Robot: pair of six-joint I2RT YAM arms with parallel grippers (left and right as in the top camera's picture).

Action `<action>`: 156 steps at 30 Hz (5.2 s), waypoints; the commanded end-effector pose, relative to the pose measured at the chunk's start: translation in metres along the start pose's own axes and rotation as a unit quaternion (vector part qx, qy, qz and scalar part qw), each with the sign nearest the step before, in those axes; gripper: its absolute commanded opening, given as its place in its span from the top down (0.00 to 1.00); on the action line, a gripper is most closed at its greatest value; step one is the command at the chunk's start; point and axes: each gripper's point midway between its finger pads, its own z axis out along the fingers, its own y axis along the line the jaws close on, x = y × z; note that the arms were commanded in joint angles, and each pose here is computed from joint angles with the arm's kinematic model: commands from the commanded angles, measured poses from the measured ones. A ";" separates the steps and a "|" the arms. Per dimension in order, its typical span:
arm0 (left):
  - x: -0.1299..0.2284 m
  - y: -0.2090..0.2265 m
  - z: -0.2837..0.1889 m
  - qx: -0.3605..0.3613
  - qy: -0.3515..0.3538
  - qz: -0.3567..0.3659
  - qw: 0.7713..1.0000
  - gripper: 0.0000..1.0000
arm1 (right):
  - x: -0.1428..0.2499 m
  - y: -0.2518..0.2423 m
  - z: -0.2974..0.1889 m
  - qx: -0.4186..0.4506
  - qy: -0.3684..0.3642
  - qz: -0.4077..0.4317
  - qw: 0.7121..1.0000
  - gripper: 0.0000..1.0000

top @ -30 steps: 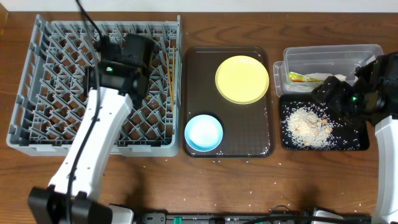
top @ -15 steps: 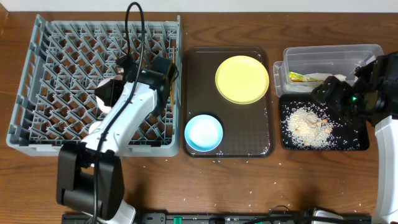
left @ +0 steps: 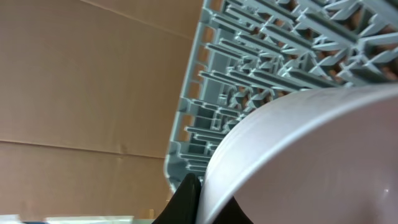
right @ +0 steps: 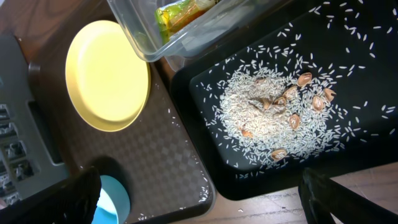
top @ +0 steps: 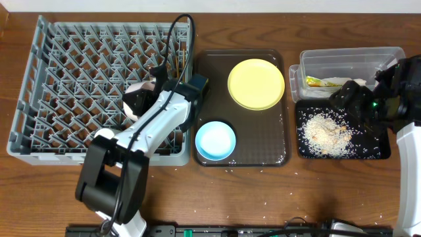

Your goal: Sort waste into correct bins and load items into the dishwasher

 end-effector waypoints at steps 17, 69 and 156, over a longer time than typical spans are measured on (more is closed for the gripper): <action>0.016 0.009 0.021 -0.044 0.026 -0.037 0.998 0.92 | -0.001 0.002 -0.002 -0.005 -0.003 -0.002 1.000 0.01; 0.031 -0.222 -0.340 0.744 0.020 0.101 0.660 0.92 | -0.001 0.002 -0.002 -0.005 -0.003 -0.002 1.000 0.01; -0.013 0.009 0.097 -0.029 0.032 -0.027 0.999 0.73 | -0.001 0.002 -0.002 -0.005 -0.003 -0.002 1.000 0.01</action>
